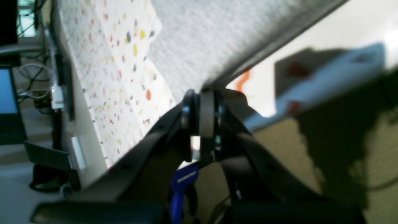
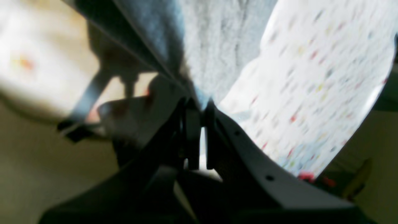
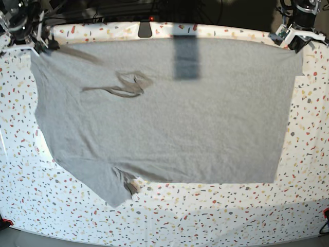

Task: Fold the T-shirt properly
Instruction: 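Pull the shirt edge toward the robot with both grippers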

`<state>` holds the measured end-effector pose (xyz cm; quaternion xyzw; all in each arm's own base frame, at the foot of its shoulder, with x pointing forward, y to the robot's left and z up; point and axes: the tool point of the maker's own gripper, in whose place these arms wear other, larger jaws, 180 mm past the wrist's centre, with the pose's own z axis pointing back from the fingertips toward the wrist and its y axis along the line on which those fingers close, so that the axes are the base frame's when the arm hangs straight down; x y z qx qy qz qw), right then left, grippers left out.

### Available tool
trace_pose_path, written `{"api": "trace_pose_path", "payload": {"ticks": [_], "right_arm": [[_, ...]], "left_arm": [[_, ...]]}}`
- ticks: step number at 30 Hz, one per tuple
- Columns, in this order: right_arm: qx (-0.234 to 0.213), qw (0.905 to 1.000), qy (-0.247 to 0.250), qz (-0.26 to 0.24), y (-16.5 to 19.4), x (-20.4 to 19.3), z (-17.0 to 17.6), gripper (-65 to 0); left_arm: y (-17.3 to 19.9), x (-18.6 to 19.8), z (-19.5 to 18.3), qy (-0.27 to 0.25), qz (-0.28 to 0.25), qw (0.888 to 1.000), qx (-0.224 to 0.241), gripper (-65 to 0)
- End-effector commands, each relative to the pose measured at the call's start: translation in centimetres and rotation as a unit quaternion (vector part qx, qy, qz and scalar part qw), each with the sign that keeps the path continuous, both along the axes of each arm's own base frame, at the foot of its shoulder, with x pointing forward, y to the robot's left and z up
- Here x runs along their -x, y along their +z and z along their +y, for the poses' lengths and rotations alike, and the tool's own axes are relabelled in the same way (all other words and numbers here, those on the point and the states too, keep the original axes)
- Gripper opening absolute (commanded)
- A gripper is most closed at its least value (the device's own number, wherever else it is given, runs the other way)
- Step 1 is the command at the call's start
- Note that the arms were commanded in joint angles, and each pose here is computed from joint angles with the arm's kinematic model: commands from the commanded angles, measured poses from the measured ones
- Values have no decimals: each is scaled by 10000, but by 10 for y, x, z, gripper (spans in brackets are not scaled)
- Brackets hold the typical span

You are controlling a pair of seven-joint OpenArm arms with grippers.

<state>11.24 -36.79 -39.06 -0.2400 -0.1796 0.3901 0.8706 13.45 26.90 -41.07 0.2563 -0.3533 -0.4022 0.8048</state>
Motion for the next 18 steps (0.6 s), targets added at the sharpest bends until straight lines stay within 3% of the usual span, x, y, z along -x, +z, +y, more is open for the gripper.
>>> {"api": "trace_pose_path", "payload": {"ticks": [1, 13, 16, 18], "right_arm": [[159, 9998, 55, -66, 9, -2, -7, -650], [415, 9982, -405, 157, 5, 34, -17, -631], [546, 9967, -535, 267, 7, 37, -20, -479], [560, 9966, -542, 260, 9, 36, -19, -426]], "left_arm": [[10, -2, 2, -62, -151, 9998, -74, -650], [13, 5, 0, -5, -66, 10000, -72, -650], [12, 6, 2, 46, -24, 9999, -108, -434], [12, 7, 4, 89, 0, 9999, -144, -380]]}}
